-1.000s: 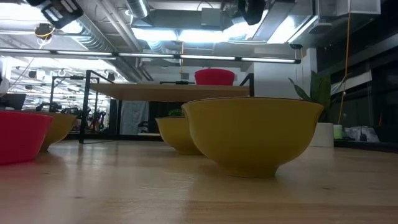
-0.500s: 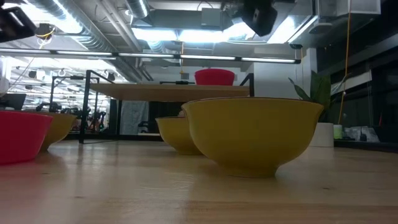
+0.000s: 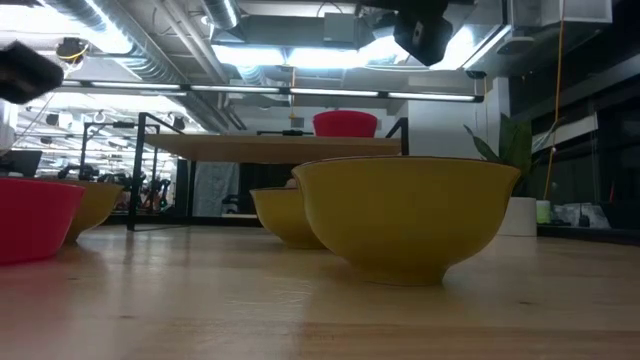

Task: Pick & Place Mini bowls
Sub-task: Stack the red bowl on the red bowls on the shelf

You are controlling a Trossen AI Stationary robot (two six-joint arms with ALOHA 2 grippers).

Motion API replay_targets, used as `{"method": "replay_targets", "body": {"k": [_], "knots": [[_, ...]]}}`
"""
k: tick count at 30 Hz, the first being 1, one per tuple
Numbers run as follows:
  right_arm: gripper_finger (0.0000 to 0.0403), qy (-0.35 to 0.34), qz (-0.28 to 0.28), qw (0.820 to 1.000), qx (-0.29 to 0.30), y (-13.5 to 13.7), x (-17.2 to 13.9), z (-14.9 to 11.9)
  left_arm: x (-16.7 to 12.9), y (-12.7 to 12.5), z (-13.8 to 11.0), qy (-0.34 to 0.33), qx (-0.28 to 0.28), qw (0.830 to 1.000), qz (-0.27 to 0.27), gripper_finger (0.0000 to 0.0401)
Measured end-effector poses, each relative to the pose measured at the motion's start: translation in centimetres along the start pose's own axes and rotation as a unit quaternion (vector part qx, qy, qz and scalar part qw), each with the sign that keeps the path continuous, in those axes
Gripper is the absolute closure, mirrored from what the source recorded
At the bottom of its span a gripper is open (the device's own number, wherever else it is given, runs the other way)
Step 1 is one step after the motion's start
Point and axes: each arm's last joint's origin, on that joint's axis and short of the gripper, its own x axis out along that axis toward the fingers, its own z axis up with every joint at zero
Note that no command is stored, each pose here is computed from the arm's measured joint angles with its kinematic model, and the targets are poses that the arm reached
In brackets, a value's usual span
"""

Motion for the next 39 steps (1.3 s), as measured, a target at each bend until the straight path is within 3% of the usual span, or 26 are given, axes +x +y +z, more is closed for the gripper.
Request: {"method": "replay_targets", "body": {"k": [6,13,21,29,39], "knots": [[0.0263,0.0,0.0,1.0,0.0,0.0,0.0,0.0,1.5,0.3,0.2,0.022,0.026,0.999,0.035,0.0304],[0.0263,0.0,0.0,1.0,0.0,0.0,0.0,0.0,2.2,0.1,0.2,0.036,0.031,0.999,0.019,0.0304],[0.0263,0.001,-0.001,1.0,-0.001,0.0,0.0,0.0,2.3,-0.4,0.1,0.025,0.069,0.996,0.044,0.0304],[0.0263,0.006,-0.004,1.0,-0.002,-0.1,0.0,-0.1,2.4,-1.3,-0.4,0.033,0.106,0.994,0.025,0.0304],[0.0263,0.009,-0.007,1.0,-0.001,-0.1,0.0,-0.2,2.6,-1.0,-0.5,0.036,0.123,0.989,0.078,0.0304]]}}
